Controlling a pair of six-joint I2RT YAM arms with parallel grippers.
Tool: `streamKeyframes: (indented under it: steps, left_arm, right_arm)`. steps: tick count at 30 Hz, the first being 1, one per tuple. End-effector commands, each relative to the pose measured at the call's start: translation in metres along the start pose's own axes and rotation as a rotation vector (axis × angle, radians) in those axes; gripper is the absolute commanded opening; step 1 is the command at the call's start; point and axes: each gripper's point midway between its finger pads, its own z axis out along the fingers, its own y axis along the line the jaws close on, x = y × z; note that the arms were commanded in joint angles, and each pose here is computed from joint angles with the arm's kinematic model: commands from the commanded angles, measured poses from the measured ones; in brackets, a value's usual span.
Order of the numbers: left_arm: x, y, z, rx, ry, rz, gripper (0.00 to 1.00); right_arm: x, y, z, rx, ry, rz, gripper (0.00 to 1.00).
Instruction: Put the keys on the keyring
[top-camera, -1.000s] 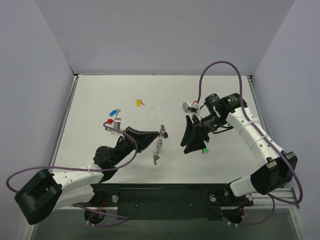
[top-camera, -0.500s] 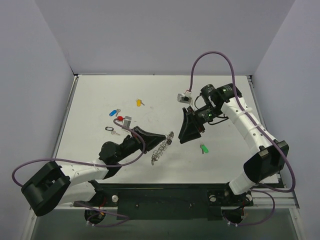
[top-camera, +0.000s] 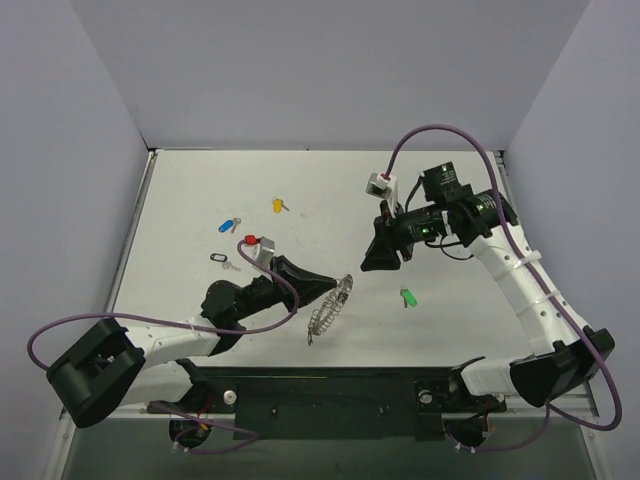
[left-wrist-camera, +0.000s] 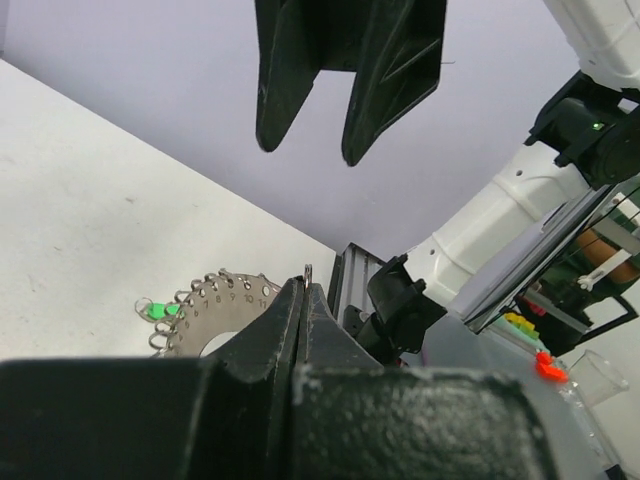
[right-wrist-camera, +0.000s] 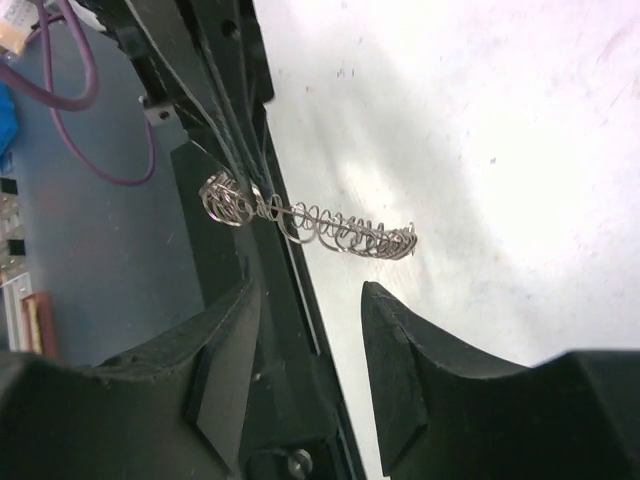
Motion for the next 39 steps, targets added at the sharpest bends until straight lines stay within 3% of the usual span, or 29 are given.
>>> streamKeyframes:
  steps: [1,4,9,27,39]
  left_arm:
    - [-0.054,-0.041,0.011,0.162,-0.176,0.193,0.00]
    - [-0.059,-0.043,0.010,0.171,-0.200,0.230,0.00]
    - [-0.063,-0.048,0.010,0.183,-0.224,0.279,0.00]
    - [-0.073,-0.055,0.003,0.159,-0.322,0.277,0.00]
    - [-0.074,-0.059,0.000,0.157,-0.355,0.262,0.00]
  right_arm:
    - [-0.020,0.019,0.010,-0.035,-0.113,-0.108,0.40]
    - [-0.020,0.035,0.017,-0.064,-0.127,-0.260,0.40]
    - [-0.026,0.043,0.022,-0.101,-0.125,-0.287,0.40]
    - [-0.022,0.040,0.041,-0.127,-0.120,-0.177,0.26]
    - [-0.009,0.034,0.043,-0.141,-0.100,-0.178,0.26]
